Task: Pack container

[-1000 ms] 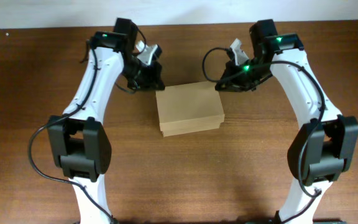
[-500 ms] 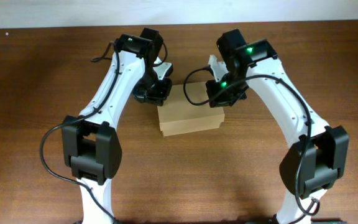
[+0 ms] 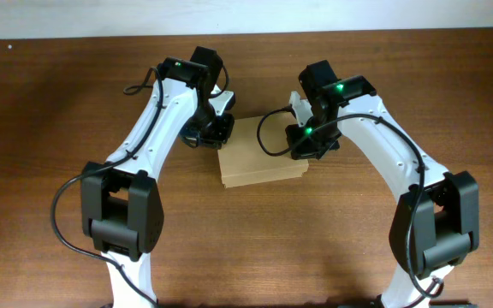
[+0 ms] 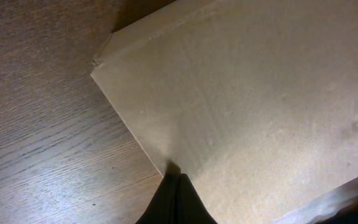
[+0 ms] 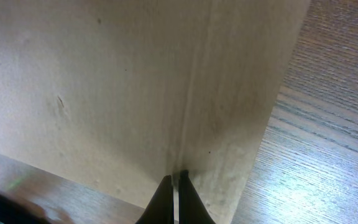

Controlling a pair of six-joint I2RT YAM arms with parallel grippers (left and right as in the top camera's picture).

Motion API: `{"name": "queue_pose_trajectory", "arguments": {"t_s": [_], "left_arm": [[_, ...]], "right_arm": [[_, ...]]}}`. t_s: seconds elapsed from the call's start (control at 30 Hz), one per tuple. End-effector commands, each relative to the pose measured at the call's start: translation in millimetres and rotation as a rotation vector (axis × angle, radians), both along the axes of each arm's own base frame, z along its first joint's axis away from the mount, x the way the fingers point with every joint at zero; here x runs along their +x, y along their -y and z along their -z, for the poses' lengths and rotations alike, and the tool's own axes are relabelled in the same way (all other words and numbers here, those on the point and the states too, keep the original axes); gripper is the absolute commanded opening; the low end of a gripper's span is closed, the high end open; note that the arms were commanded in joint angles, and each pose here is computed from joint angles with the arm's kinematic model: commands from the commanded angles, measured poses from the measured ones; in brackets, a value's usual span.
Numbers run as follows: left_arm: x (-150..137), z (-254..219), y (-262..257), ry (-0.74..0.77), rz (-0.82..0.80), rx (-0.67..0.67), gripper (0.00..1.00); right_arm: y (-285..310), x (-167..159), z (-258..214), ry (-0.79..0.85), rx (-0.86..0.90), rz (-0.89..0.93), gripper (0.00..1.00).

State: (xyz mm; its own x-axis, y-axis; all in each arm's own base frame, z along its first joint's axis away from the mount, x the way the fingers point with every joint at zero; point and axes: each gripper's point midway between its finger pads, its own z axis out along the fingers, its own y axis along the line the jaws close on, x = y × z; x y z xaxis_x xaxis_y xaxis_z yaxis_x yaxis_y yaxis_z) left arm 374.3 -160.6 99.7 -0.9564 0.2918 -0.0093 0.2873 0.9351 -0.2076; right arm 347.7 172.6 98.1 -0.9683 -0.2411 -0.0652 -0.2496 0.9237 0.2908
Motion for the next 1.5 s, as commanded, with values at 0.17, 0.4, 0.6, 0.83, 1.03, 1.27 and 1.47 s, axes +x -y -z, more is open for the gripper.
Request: {"name": "queue_pose_trajectory", "arguments": {"t_s": [0.17,0.4,0.6,0.83,1.03,1.27,1.47], "left_arm": [[17,-68,-15,0.182,-0.012,0.005,0.02],[21,-202,-66,0.522,-0.117,0.078,0.09],[-3,-250,-121,0.633,-0.239,0.164,0.11],[-16,-229,-172,0.574,-0.364,0.216,0.11],[-35,-176,-194,0.531,-0.423,0.228,0.1],[-72,-144,-189,0.527,-0.419,0.208,0.92],[-83,-141,-188,0.506,-0.417,0.212,0.99]], "right_arm": [[30,23,-59,0.164,-0.089,0.045,0.04],[88,19,-179,0.37,-0.146,0.18,0.04],[124,-23,-241,0.497,-0.235,0.255,0.04],[140,-81,-283,0.647,-0.211,0.292,0.04],[151,-122,-252,0.693,-0.21,0.305,0.04],[168,-151,-210,0.849,-0.222,0.364,0.96],[172,-172,-197,0.88,-0.214,0.373,0.99]]}}
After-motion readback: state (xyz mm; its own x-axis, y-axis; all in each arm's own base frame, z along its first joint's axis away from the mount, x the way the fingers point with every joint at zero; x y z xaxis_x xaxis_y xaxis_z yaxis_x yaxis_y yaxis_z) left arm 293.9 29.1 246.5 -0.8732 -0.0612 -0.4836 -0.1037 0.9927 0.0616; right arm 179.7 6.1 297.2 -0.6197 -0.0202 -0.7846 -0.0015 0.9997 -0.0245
